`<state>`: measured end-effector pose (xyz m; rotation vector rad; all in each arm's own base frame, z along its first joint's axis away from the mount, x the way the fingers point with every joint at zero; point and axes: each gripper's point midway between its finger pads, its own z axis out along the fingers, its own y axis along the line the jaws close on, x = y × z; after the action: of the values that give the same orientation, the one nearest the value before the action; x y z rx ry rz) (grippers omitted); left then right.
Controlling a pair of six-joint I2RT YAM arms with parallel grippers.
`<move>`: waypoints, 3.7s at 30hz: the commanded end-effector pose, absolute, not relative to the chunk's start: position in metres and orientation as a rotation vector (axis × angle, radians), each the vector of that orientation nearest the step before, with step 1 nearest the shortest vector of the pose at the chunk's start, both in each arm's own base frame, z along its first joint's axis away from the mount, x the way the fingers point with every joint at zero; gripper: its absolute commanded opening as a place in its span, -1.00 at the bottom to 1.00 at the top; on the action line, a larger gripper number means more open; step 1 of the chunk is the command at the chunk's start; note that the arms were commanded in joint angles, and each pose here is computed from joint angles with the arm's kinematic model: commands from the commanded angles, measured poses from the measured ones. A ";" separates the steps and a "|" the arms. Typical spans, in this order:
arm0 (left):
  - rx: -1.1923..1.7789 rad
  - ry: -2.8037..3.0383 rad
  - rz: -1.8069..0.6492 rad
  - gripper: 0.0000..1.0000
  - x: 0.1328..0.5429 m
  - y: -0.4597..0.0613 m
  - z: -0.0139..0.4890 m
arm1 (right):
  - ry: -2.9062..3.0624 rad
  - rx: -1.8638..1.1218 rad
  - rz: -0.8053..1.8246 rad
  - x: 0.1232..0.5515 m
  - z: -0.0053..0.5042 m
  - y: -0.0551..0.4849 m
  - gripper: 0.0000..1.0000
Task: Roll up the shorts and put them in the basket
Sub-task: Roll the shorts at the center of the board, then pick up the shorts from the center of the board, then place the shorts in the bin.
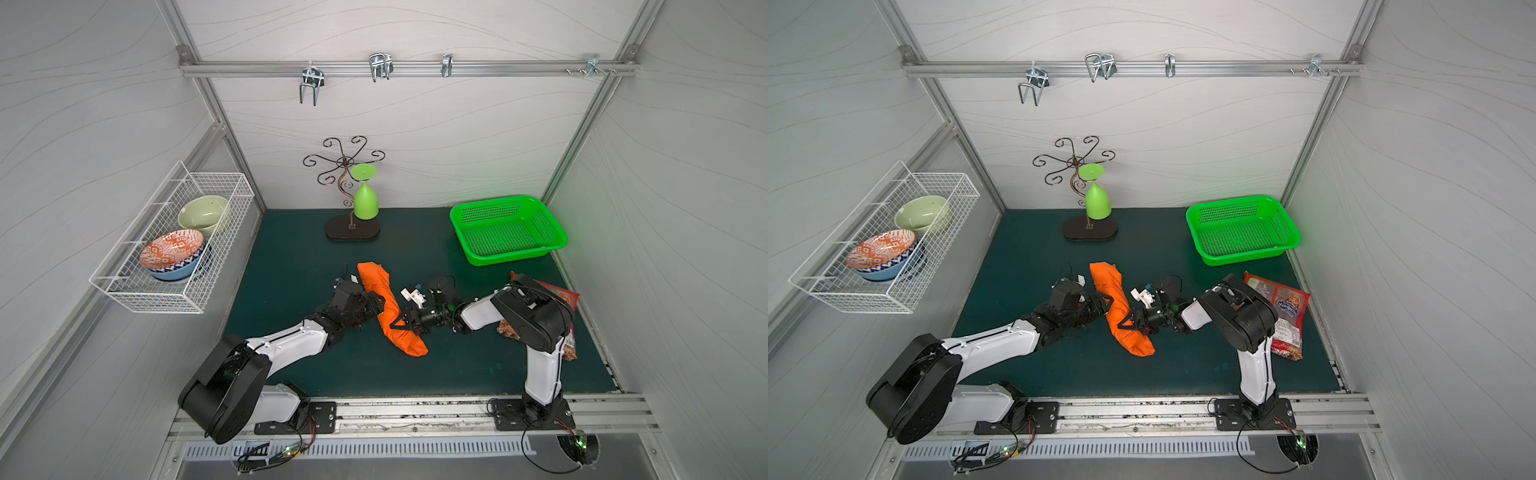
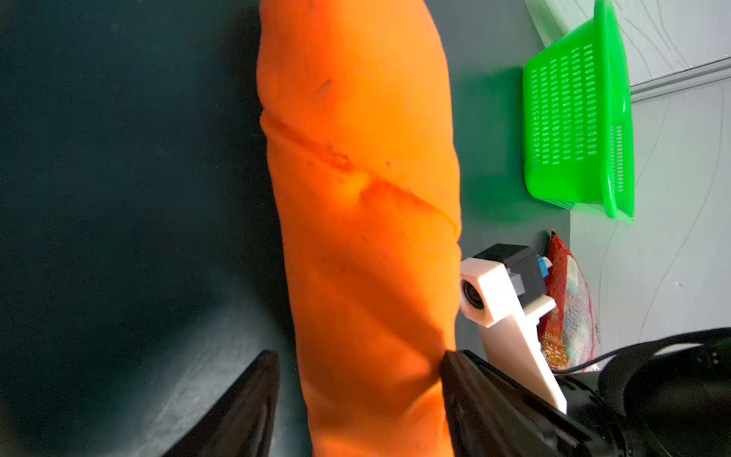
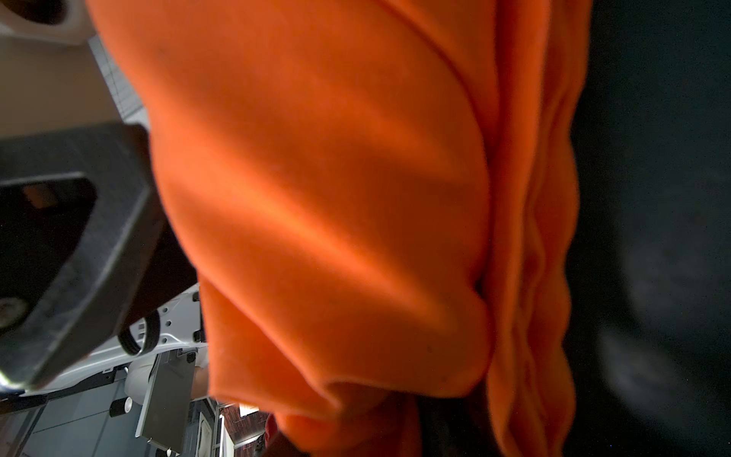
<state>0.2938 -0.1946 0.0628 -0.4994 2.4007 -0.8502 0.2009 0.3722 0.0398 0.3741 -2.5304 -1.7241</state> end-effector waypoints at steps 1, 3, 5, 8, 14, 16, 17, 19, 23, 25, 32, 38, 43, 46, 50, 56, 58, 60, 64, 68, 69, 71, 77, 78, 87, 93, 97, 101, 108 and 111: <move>-0.465 2.352 -0.870 0.38 0.312 -0.206 0.069 | -2.549 0.286 -1.625 0.195 0.016 0.363 -0.29; -0.472 2.387 -0.842 0.37 0.315 -0.207 0.058 | -2.547 0.284 -1.625 0.195 0.014 0.363 -0.28; -0.481 2.432 -0.803 0.33 0.315 -0.208 0.046 | -2.543 0.281 -1.628 0.195 0.014 0.363 -0.26; -0.496 2.495 -0.760 0.11 0.314 -0.208 0.031 | -2.533 0.280 -1.620 0.193 0.012 0.362 -0.25; -0.475 2.560 -0.642 -0.27 0.314 -0.205 0.022 | -2.557 0.331 -1.615 0.189 0.022 0.358 0.02; -0.469 2.569 -0.613 -0.28 0.313 -0.201 0.021 | -2.616 0.386 -1.593 0.188 0.034 0.349 0.16; -0.466 2.575 -0.601 -0.29 0.311 -0.200 0.020 | -2.645 0.403 -1.580 0.188 0.040 0.344 0.21; -0.459 2.588 -0.584 -0.30 0.309 -0.198 0.017 | -2.707 0.421 -1.575 0.192 0.057 0.331 0.28; -0.453 2.606 -0.578 -0.32 0.304 -0.196 0.013 | -2.839 0.385 -1.553 0.208 0.082 0.302 0.38; -0.450 2.608 -0.585 -0.32 0.302 -0.196 0.012 | -2.905 0.374 -1.517 0.217 0.089 0.293 0.47; -0.444 2.612 -0.567 -0.34 0.295 -0.190 0.009 | -2.889 0.330 -1.496 0.252 0.081 0.308 0.50; -0.452 2.648 -0.515 -0.40 0.286 -0.182 -0.001 | -2.831 0.327 -1.473 0.269 0.057 0.339 0.49; -0.464 2.673 -0.453 -0.46 0.278 -0.172 -0.010 | -2.818 0.316 -1.405 0.270 0.035 0.359 0.48; -0.467 2.683 -0.443 -0.52 0.274 -0.169 -0.015 | -2.794 0.283 -1.400 0.270 0.022 0.366 0.47; -0.471 2.690 -0.442 -0.52 0.270 -0.168 -0.020 | -2.729 0.281 -1.446 0.268 0.014 0.380 0.36; -0.470 2.690 -0.457 -0.54 0.272 -0.171 -0.019 | -2.636 0.307 -1.578 0.270 0.023 0.398 -0.20; -0.466 2.684 -0.462 -0.54 0.274 -0.172 -0.015 | -2.636 0.321 -1.597 0.271 0.028 0.399 -0.34; -0.457 2.673 -0.468 -0.54 0.276 -0.173 -0.010 | -2.623 0.340 -1.631 0.274 0.036 0.398 -0.59; -0.445 2.642 -0.463 -0.36 0.281 -0.172 0.005 | -2.584 0.356 -1.709 0.278 0.049 0.397 -0.91; -0.449 2.589 -0.439 0.01 0.287 -0.166 0.032 | -2.570 0.373 -1.798 0.284 0.068 0.391 -0.96; -0.454 2.568 -0.428 0.08 0.288 -0.163 0.041 | -2.564 0.374 -1.828 0.286 0.075 0.388 -0.97; -0.445 2.532 -0.415 0.14 0.290 -0.158 0.060 | -2.573 0.374 -1.879 0.291 0.087 0.381 -0.98; -0.469 2.400 -0.418 0.18 0.286 -0.135 0.113 | -2.610 0.362 -1.976 0.301 0.118 0.357 -0.98; -0.481 2.387 -0.423 0.18 0.284 -0.130 0.117 | -2.614 0.364 -1.994 0.302 0.125 0.353 -0.98; -0.520 2.386 -0.487 0.17 0.260 -0.118 0.121 | -2.811 0.285 -2.139 0.343 0.203 0.301 -0.97; -0.543 2.403 -0.556 0.16 0.248 -0.121 0.120 | -3.108 -0.061 -2.146 0.404 0.253 0.231 -0.96; -0.556 2.394 -0.624 0.15 0.240 -0.124 0.123 | -3.248 -0.397 -2.156 0.447 0.274 0.179 -0.94; -0.589 2.396 -0.697 0.13 0.227 -0.125 0.122 | -3.395 -0.708 -2.070 0.487 0.283 0.135 -0.94; -0.628 2.381 -0.774 0.12 0.203 -0.120 0.118 | -3.419 -1.197 -1.961 0.546 0.265 0.074 -0.93; -0.651 2.386 -0.799 0.12 0.193 -0.118 0.110 | -3.401 -1.411 -1.842 0.560 0.244 0.050 -0.93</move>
<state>0.2016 -0.1163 0.1135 -0.6210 2.3738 -0.7592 0.5435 0.0761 0.2364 -1.1761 -3.3969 -1.8625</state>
